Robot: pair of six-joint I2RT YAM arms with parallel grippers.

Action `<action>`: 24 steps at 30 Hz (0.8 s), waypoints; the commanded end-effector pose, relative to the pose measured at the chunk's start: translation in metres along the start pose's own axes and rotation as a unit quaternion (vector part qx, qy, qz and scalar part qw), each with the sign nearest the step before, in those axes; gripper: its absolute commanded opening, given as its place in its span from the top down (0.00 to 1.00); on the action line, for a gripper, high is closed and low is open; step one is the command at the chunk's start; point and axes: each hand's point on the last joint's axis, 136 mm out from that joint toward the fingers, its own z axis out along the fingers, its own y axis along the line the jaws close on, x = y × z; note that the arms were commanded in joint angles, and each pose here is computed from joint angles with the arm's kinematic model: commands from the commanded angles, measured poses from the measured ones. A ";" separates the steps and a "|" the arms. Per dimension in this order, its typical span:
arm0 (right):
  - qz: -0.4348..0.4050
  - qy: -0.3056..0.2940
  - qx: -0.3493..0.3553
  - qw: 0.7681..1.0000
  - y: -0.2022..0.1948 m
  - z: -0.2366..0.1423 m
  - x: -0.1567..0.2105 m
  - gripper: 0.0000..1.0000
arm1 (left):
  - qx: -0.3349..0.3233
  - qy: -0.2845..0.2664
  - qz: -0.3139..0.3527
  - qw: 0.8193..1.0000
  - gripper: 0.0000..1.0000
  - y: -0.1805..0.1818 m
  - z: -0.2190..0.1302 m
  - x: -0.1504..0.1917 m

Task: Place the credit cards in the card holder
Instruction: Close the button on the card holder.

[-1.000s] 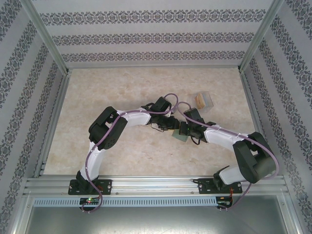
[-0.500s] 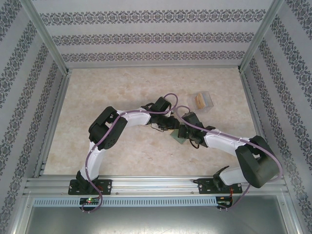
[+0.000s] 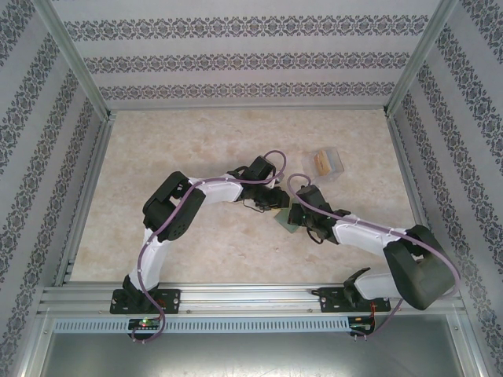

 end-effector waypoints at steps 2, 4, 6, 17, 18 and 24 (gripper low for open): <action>-0.017 0.084 0.030 0.996 -0.024 0.000 0.058 1.00 | 0.001 0.034 -0.014 0.999 0.71 0.011 0.017 0.022; -0.025 0.072 0.033 0.997 -0.024 -0.004 0.058 1.00 | 0.001 0.033 -0.014 0.999 0.71 0.011 0.017 0.022; -0.027 0.066 0.042 0.997 -0.028 -0.007 0.058 1.00 | 0.000 0.032 -0.015 0.999 0.71 0.011 0.017 0.022; -0.100 0.067 0.022 0.993 0.000 0.013 0.068 1.00 | -0.009 -0.007 0.000 1.000 0.70 0.012 -0.024 -0.002; -0.108 0.061 0.018 0.992 0.007 0.013 0.067 1.00 | -0.012 -0.016 -0.001 1.000 0.70 0.015 -0.034 -0.005; -0.152 0.039 0.017 0.987 0.019 0.013 0.077 1.00 | -0.014 -0.057 -0.030 0.998 0.69 0.035 -0.081 -0.013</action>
